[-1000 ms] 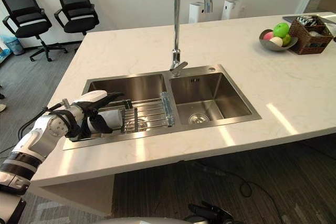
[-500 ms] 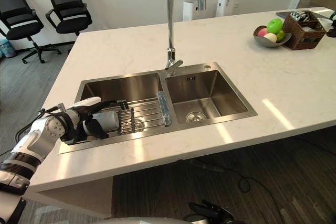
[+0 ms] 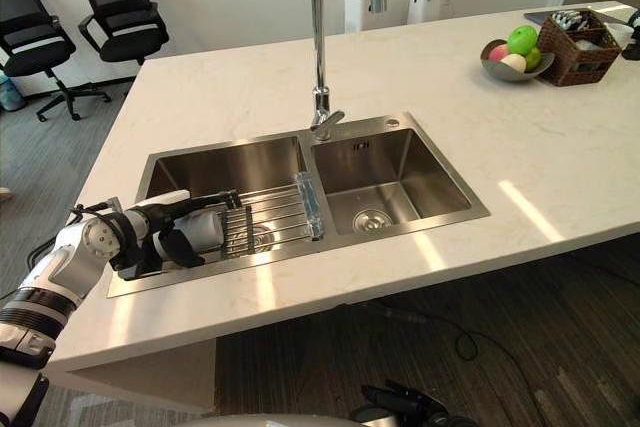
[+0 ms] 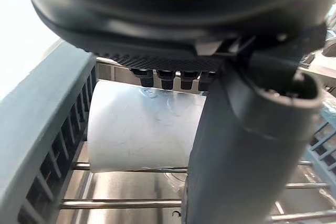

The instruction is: Walk over to the sink, pick up the cup, carry it to the dishwasher, place the cup inside the dishwasher, then close the dishwasher door

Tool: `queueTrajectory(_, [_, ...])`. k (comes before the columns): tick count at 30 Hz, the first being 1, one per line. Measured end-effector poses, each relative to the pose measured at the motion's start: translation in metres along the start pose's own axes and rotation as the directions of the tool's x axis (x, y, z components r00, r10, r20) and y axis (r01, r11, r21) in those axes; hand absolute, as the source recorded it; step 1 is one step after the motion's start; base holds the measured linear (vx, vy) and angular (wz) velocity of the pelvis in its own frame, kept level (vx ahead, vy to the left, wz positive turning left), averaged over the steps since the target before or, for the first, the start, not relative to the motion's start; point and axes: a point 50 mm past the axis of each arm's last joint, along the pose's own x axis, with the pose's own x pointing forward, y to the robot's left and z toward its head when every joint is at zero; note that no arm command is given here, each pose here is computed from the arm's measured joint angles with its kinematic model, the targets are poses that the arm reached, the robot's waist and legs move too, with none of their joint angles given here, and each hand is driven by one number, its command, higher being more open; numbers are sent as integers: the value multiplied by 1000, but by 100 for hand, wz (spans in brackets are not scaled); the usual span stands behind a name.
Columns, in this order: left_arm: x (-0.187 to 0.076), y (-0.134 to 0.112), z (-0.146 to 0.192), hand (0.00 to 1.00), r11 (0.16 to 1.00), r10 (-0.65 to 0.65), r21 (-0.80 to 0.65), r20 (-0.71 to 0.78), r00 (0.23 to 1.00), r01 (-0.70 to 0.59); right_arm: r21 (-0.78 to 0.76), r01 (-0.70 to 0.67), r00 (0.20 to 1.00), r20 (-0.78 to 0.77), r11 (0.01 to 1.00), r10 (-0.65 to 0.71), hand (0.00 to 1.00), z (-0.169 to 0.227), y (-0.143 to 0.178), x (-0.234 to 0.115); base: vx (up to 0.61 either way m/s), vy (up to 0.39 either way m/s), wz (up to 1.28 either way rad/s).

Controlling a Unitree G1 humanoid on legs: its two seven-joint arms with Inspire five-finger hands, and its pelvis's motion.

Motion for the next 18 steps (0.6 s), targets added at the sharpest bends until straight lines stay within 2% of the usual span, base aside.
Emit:
queueTrajectory(7, [7,-5,-8,100,1000,-5,17,-63,998,6,-4,-14,1000,5,1000,14,100,0,-1,1,0,0,-5])
queueTrajectory(18, [16,-13,-15,100,996,79,51,-96,992,-74,2,-17,1000,6,1000,17,100,-1,-2,2,-9,-2,-3])
